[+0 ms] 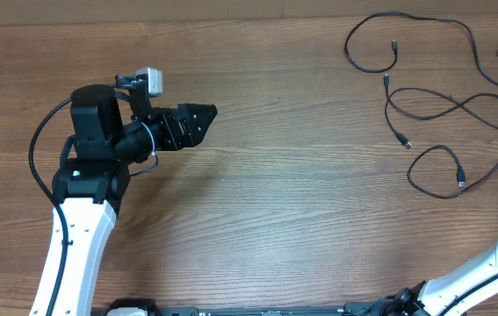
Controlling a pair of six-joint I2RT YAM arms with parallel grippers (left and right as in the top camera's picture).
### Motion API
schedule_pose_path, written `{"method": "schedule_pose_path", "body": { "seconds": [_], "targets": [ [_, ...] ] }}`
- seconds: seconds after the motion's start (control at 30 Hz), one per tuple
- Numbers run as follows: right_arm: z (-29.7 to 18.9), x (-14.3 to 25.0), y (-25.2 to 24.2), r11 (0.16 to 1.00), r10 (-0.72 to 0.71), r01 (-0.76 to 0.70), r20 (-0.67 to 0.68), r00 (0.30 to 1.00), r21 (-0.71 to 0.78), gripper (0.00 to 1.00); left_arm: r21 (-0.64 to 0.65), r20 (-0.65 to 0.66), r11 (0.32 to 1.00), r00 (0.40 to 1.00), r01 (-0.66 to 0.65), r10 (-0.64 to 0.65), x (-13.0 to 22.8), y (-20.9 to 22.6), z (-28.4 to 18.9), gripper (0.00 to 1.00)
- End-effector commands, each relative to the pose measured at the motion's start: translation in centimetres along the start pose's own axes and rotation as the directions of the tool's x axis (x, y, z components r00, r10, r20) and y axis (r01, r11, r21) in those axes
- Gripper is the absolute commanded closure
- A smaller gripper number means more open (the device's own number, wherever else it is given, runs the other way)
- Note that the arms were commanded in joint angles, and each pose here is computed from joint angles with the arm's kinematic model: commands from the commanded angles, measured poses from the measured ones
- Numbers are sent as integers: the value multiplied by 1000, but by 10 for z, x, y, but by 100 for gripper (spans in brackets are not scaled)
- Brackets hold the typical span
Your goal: Untangle cables
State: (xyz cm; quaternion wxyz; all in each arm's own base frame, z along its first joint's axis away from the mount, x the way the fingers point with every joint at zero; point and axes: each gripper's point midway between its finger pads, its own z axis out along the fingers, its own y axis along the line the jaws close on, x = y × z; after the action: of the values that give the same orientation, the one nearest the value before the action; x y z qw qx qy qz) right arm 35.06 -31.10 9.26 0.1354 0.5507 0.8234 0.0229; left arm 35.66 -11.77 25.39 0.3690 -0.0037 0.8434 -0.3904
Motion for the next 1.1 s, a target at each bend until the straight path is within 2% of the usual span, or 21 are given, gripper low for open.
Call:
{"method": "schedule_pose_path", "body": {
  "seconds": [0.0, 0.67, 1.07],
  "targets": [
    [-1, -1, -5, 1000, 0, -1, 11, 1000, 18, 96, 1, 12, 1000, 1000, -29, 29, -6, -3, -1, 0],
    [7, 3, 0, 1000, -13, 12, 12, 1000, 9, 96, 1, 12, 1000, 999, -29, 29, -6, -3, -1, 0],
    [35, 17, -1, 1000, -25, 25, 6, 1000, 7, 96, 1, 12, 1000, 999, -29, 29, -6, -3, -1, 0]
  ]
}}
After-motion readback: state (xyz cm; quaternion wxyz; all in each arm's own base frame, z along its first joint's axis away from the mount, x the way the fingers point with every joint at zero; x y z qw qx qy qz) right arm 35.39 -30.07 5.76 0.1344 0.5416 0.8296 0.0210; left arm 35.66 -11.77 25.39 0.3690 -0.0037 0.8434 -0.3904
